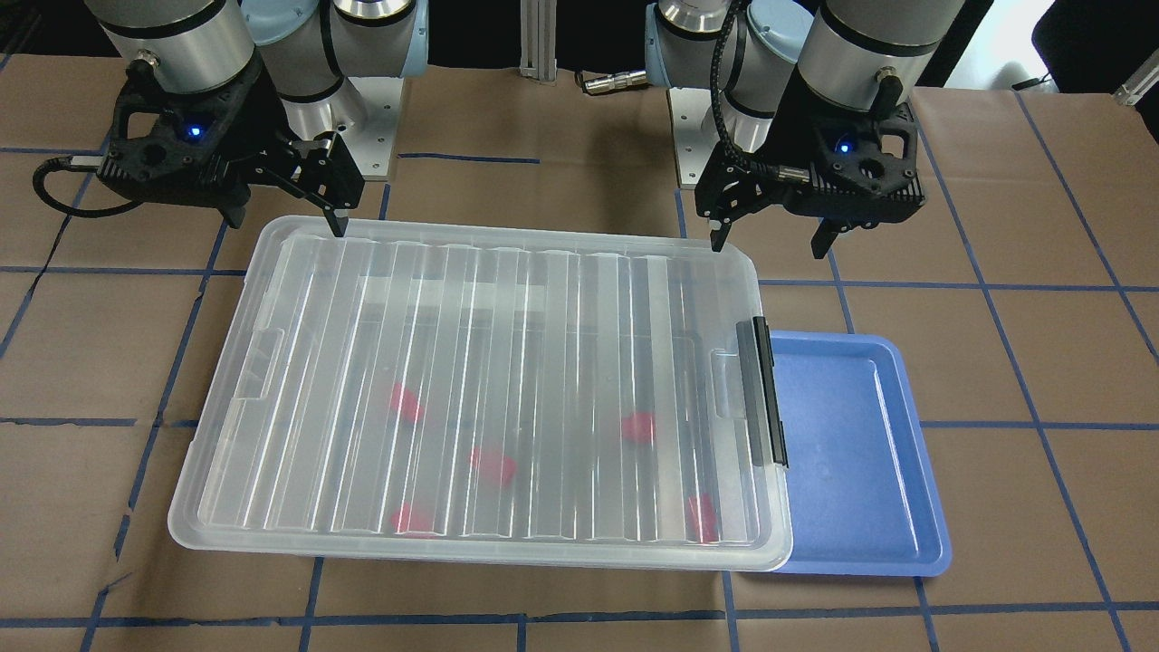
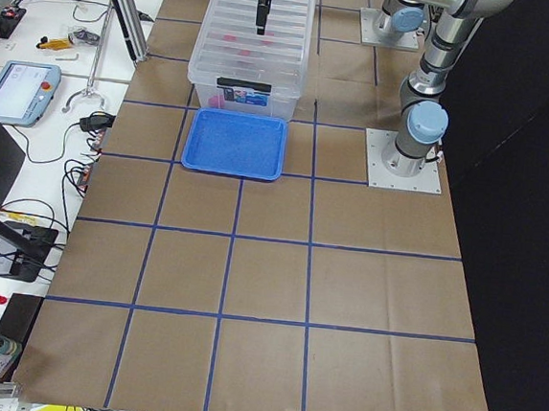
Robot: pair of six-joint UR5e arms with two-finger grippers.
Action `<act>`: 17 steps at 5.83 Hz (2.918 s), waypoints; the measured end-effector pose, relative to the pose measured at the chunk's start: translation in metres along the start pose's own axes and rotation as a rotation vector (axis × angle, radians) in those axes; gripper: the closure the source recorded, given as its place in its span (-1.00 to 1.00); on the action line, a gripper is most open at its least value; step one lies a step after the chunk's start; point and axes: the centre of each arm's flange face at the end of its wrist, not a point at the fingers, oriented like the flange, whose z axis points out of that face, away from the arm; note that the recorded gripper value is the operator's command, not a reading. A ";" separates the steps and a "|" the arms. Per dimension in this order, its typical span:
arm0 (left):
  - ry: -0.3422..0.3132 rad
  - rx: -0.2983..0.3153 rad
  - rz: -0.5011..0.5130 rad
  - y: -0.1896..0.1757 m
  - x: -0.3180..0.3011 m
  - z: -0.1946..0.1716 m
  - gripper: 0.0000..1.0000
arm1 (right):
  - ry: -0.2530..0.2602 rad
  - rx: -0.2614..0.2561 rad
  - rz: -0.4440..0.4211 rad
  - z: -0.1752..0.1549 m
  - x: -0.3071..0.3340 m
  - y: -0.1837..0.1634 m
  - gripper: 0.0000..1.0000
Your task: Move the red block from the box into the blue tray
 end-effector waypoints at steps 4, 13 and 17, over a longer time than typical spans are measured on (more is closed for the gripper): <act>0.001 -0.009 0.002 0.004 0.002 -0.003 -0.98 | 0.000 0.000 0.000 0.000 0.000 0.000 -1.00; 0.004 0.000 0.005 0.008 0.004 -0.008 -0.98 | 0.011 -0.022 -0.001 0.006 0.021 -0.009 -1.00; 0.003 0.003 0.006 0.009 0.004 -0.010 -0.98 | -0.004 -0.063 -0.020 0.059 0.102 -0.029 -1.00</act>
